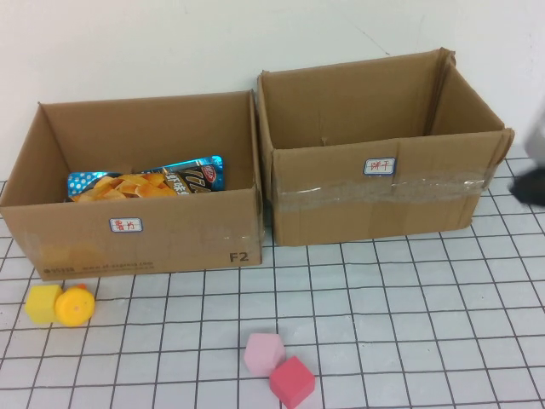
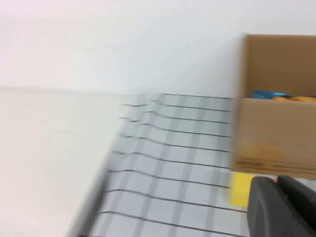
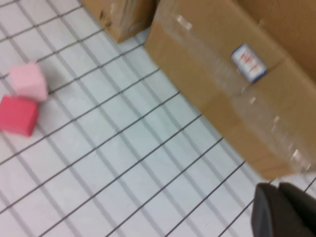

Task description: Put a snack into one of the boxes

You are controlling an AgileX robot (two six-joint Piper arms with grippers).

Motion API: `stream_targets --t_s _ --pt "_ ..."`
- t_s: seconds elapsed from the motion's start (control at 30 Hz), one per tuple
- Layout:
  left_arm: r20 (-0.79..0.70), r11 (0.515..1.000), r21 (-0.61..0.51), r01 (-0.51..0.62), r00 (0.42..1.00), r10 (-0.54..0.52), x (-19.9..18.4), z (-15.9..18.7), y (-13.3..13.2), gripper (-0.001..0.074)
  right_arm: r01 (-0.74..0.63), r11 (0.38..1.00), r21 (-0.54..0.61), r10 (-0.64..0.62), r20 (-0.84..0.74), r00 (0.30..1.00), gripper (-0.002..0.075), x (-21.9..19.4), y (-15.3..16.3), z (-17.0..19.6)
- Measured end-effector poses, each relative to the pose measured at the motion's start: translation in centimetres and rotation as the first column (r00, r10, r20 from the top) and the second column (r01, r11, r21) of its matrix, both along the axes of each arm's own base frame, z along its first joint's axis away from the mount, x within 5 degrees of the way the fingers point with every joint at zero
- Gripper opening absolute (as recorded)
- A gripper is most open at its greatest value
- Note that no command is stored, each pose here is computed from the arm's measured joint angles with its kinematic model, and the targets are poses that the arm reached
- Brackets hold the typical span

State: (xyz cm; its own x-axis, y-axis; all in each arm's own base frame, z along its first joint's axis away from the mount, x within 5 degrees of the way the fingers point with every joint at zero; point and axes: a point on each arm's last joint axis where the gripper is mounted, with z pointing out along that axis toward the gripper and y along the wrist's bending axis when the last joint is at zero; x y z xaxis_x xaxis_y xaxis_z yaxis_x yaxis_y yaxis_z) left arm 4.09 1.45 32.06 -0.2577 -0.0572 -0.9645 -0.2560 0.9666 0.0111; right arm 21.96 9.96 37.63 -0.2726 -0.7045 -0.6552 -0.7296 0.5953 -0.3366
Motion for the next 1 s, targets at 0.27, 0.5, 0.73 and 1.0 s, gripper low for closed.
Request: stream_targets --t_s 0.27,0.5,0.73,1.0 --pt "0.006 0.985 0.031 0.172 0.985 -0.173 -0.5 -1.0 -1.4 -0.0001 0.022 1.0 0.011 -0.022 -0.007 1.0 -0.0001 -6.3 -2.6 -4.8" --pt "0.169 0.971 0.091 0.223 0.957 -0.236 -1.2 -1.4 -1.8 -0.0001 0.051 0.99 0.132 -0.054 0.022 0.998 -0.0001 -11.6 -4.3 -9.2" --pt "0.207 0.968 0.086 0.237 0.946 -0.25 -0.9 -3.6 -1.9 -0.0001 0.056 0.978 0.203 -0.084 0.129 0.988 -0.0001 -14.1 -5.4 -11.2" --pt "0.201 0.965 -0.019 0.262 0.947 -0.253 0.0 -6.1 -2.1 -0.0001 0.06 0.973 0.224 -0.083 0.095 0.992 -0.0001 -14.5 -5.3 -12.1"
